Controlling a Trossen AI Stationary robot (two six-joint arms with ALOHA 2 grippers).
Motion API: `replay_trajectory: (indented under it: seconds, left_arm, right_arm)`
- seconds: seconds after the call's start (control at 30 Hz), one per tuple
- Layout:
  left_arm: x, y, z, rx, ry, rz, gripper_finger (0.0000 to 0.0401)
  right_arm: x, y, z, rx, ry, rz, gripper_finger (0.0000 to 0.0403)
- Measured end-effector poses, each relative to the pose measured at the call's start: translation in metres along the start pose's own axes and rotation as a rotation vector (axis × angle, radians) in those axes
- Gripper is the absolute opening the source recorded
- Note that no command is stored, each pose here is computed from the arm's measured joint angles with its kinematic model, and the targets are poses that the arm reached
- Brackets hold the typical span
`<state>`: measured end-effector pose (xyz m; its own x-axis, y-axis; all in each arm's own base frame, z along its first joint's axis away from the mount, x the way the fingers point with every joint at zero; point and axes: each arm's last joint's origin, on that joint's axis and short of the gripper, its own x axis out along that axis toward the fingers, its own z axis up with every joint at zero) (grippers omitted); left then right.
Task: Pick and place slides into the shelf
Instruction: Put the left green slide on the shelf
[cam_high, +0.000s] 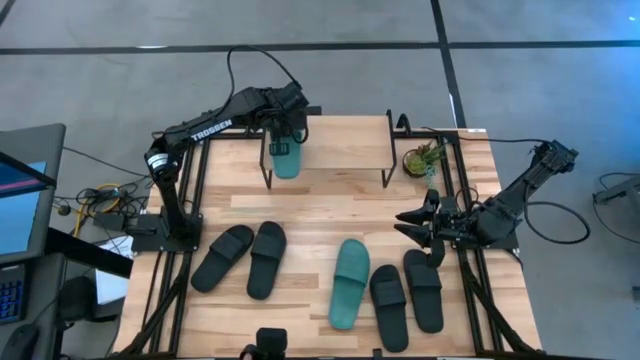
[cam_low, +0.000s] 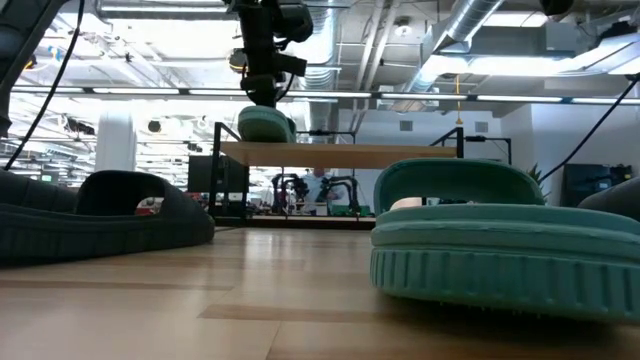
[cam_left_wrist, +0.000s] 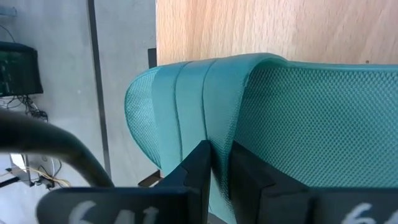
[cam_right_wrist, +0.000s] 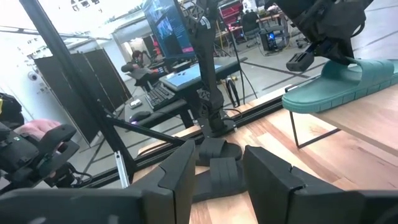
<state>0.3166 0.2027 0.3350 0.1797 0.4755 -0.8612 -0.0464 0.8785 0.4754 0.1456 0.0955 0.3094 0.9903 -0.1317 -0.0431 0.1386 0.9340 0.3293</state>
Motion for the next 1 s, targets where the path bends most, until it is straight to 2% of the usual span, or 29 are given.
replay_trajectory:
  seconds: [0.37,1.0]
  left_arm:
    - [0.0,-0.0006,-0.0004,0.058,0.0,-0.011,0.0032]
    - [0.0003,-0.0018,-0.0022,0.025,-0.002,-0.053,0.0032]
  right_arm:
    - [0.0,0.0,0.0,0.0,0.0,0.0,0.0122]
    - [0.0,0.0,-0.0001,-0.002,0.0,0.0,0.0122]
